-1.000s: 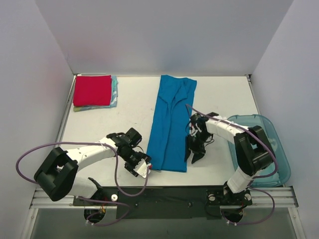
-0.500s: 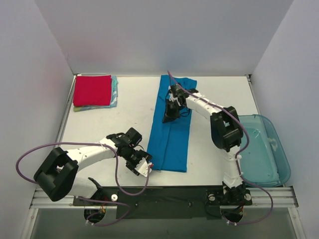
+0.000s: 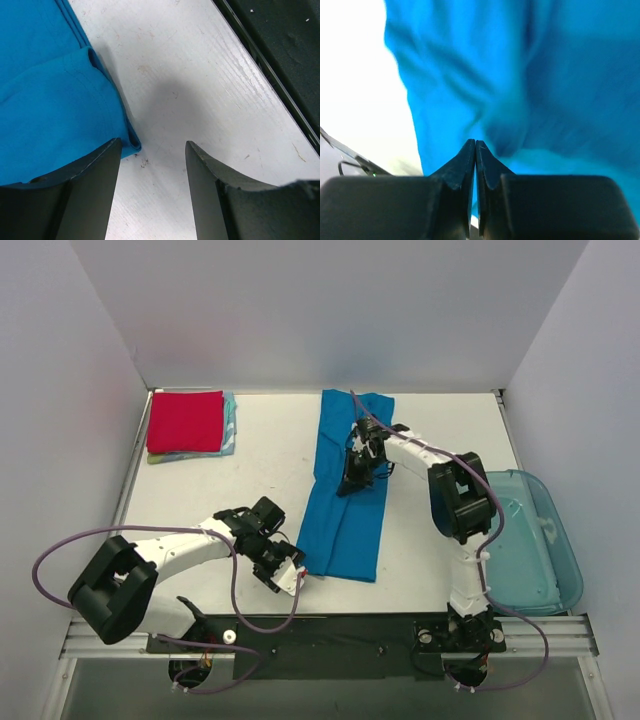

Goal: Fold and stack the t-shirts
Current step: Grab the bottom of the folded rectangular tshirt with both arms

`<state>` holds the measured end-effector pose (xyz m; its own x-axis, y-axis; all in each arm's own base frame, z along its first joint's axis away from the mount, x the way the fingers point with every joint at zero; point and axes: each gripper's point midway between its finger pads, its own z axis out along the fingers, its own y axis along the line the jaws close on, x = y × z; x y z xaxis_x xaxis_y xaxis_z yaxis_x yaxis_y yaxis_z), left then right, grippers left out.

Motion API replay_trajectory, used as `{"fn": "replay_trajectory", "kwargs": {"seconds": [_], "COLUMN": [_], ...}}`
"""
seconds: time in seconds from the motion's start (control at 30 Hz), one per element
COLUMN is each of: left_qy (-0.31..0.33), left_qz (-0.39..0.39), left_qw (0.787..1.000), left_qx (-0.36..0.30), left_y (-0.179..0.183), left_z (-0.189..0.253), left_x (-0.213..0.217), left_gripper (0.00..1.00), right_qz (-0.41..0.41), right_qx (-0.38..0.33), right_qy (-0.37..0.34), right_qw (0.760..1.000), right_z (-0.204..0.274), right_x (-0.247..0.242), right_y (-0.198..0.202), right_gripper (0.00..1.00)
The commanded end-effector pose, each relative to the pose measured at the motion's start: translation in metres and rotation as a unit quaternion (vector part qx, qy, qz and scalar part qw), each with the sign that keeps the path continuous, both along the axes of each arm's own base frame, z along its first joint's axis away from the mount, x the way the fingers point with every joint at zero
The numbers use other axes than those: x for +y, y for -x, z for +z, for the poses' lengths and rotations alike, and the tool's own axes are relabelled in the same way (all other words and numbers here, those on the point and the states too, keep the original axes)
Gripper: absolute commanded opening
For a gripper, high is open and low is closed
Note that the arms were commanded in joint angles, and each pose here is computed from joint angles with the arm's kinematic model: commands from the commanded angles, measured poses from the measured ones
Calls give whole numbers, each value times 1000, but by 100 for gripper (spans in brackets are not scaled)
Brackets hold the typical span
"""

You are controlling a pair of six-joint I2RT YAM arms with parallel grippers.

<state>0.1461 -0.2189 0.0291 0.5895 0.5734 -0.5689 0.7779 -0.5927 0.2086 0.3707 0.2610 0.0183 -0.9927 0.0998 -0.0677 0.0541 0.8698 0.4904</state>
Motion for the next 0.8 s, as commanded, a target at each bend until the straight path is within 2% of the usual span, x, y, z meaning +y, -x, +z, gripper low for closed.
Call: {"fn": "replay_trajectory", "kwargs": {"seconds": [0.0, 0.03, 0.17, 0.37, 0.47, 0.63, 0.67, 0.73, 0.77], "left_qy": [20, 21, 22, 18, 24, 42, 48, 56, 59], "left_qz": [-4, -6, -6, -5, -4, -1, -3, -7, -8], "left_qw": [1000, 1000, 1000, 1000, 1000, 999, 999, 998, 998], "left_qx": [-1, 1, 3, 3, -2, -22, -22, -19, -20], "left_y": [0, 1, 3, 4, 1, -9, -9, -7, -7], "left_z": [6, 6, 7, 8, 11, 21, 24, 29, 30], "left_x": [-10, -10, -13, -12, -16, -27, -31, -37, -39], "left_gripper": [64, 64, 64, 64, 64, 65, 65, 67, 67], "right_qz": [83, 112, 158, 143, 147, 137, 126, 96, 83], "right_qx": [-59, -52, 8, 66, 62, 2, 1, 0, 2], "right_qy": [-27, -41, -17, 21, 23, -4, -2, 24, 35], "right_qw": [994, 992, 987, 987, 987, 991, 992, 995, 996], "right_z": [60, 60, 22, -25, -21, 34, 39, 41, 47], "right_x": [22, 35, 36, 10, 7, 9, 7, -12, -21], "right_y": [43, 61, 126, 164, 167, 163, 164, 172, 178], "right_gripper": [0, 0, 0, 0, 0, 0, 1, 11, 21]}}
